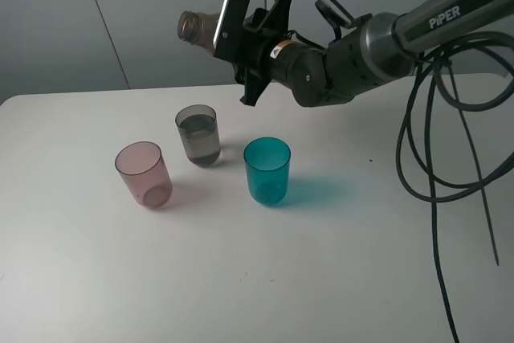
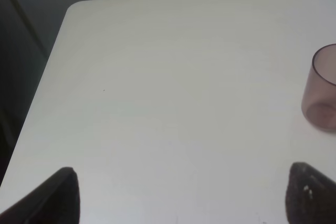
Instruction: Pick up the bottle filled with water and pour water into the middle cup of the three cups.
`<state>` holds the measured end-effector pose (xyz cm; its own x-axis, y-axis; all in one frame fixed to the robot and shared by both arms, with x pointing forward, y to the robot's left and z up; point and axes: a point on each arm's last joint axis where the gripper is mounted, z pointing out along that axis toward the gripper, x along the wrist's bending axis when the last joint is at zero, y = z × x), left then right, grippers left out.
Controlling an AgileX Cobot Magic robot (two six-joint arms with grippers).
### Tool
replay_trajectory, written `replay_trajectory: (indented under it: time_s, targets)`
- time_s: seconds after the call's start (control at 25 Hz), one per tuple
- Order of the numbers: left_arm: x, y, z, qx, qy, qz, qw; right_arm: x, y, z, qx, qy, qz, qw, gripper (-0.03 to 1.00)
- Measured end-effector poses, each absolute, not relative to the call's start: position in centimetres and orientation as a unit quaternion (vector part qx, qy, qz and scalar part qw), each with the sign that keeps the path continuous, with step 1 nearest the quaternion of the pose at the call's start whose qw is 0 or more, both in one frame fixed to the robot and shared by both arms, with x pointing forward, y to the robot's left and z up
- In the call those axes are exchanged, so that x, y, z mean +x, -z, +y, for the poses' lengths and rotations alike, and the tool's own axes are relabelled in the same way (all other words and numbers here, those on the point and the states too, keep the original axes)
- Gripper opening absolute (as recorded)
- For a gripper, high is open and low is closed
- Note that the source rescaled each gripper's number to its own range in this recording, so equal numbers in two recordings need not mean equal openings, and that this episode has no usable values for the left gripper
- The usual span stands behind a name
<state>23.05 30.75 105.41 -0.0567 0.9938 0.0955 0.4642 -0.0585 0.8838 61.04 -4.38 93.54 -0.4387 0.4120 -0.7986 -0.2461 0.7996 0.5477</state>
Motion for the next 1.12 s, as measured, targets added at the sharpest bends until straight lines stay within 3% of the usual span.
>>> replay_trajectory:
  time_s: [0.24,0.6,1.12]
  targets:
    - [23.1,-105.4,30.8,0.603,-0.405,0.604,0.327,59.3,-94.4,-7.9,0.148,-0.372,0.785,0.473,0.00]
    - [23.1,-105.4,30.8,0.603,-0.405,0.604,0.327,59.6,-93.5,-17.2,0.372,-0.495,0.701,0.354,0.00]
    - [23.1,-105.4,30.8,0.603,-0.405,0.604,0.327,62.0,-88.1,-24.1,0.452,-0.511,0.627,0.376,0.00]
